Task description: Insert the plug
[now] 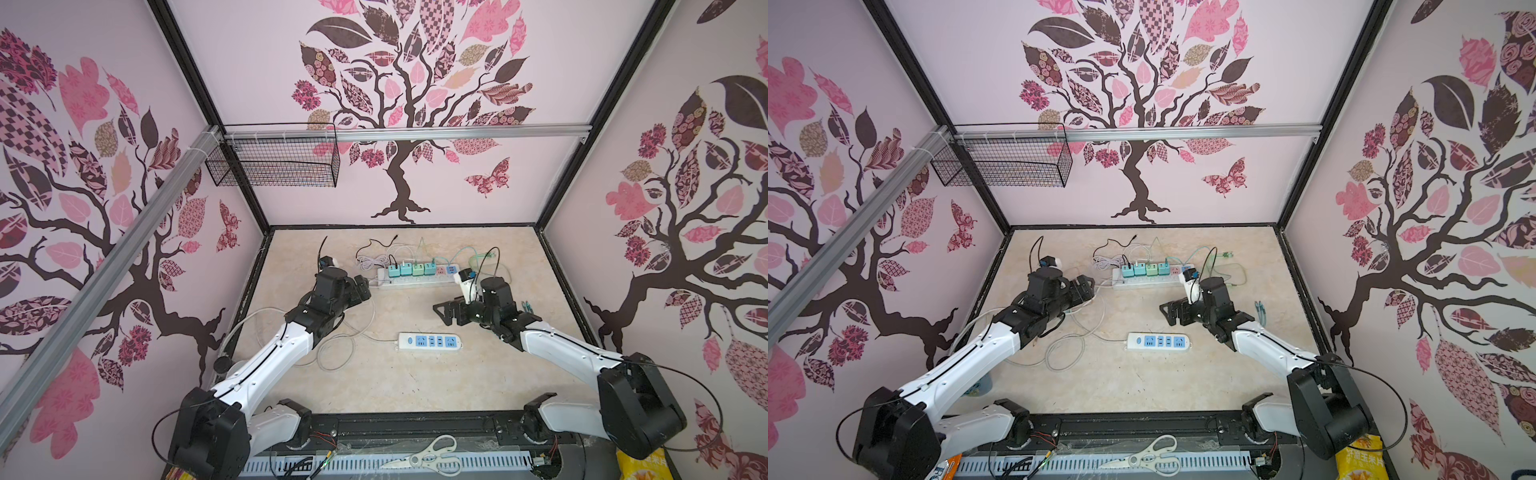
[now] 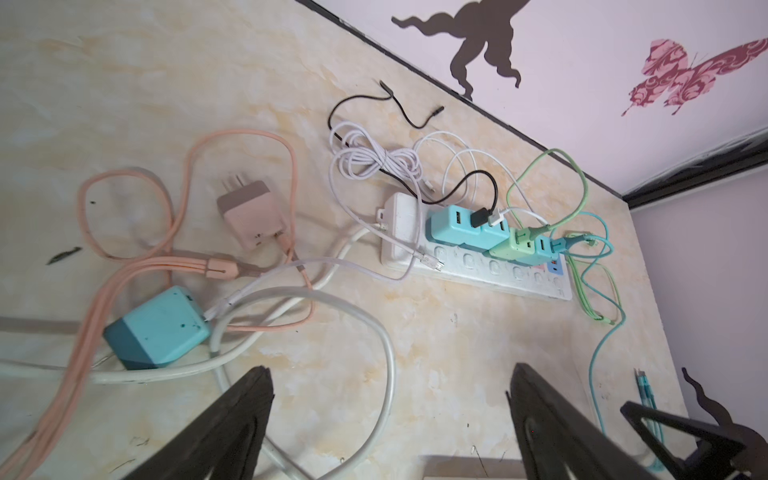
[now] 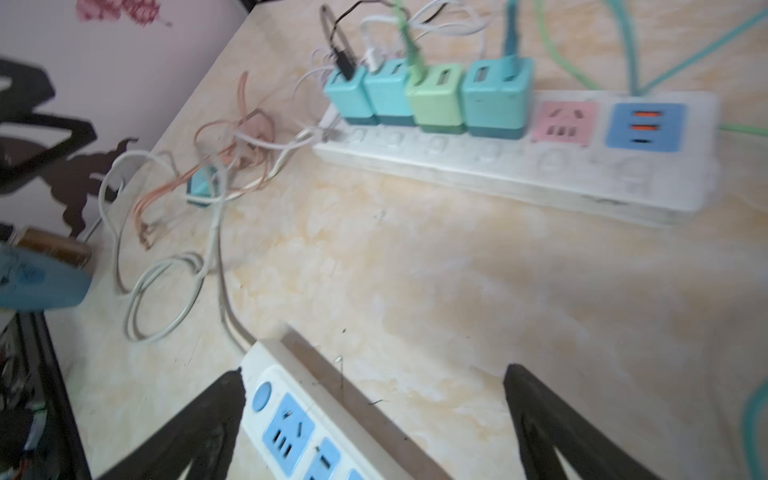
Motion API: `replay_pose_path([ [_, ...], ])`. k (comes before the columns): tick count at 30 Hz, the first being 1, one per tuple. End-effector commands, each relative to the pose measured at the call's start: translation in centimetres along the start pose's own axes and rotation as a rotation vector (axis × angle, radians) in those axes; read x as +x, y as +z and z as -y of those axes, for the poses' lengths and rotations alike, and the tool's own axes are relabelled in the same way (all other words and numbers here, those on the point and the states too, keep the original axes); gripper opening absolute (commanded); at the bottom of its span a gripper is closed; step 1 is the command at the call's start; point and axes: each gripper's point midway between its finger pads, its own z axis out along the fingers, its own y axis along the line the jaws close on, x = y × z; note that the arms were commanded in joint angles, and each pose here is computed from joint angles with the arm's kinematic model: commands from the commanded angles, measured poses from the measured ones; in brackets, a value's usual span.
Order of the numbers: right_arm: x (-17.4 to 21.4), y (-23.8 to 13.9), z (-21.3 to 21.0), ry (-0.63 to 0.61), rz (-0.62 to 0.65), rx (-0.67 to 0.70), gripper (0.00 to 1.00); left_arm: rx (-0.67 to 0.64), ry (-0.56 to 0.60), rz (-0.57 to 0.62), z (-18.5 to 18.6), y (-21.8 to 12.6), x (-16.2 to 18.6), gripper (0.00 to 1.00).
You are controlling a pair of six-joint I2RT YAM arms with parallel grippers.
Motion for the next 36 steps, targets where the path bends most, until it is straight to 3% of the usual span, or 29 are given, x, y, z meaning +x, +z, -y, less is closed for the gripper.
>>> replay_pose_path([
  [1,2.2,0.2,-2.9,-0.300,-0.092,-0.091,1.00,-0.083,-0.001,0.097,-2.3,-0.9,-1.0,0.98],
  [6,6.6,1.6,-5.4,-0.652,-0.233,-0.162,1.00,-0.128,0.019,0.113,-3.4,-2.0,-1.2,0.98],
  [15,10.8,3.6,-3.9,-0.868,-0.482,-0.175,1.00,-0.169,0.018,0.152,-4.5,-3.1,-1.6,0.98],
  [21,11.8,4.5,-3.5,-0.866,-0.553,-0.183,1.00,-0.207,-0.007,0.150,-5.5,-2.9,-1.5,0.98],
  [28,11.5,5.7,-3.5,-0.917,-0.519,-0.183,1.00,-0.212,-0.040,0.114,-6.2,-2.3,-1.3,0.98],
  [32,12.2,6.3,-3.3,-0.955,-0.573,-0.221,1.00,-0.209,-0.040,0.105,-6.3,-2.0,-1.3,0.98],
  [36,12.4,6.8,-2.9,-0.992,-0.599,-0.226,0.96,-0.198,-0.092,0.024,-7.0,-1.0,-0.9,0.98],
])
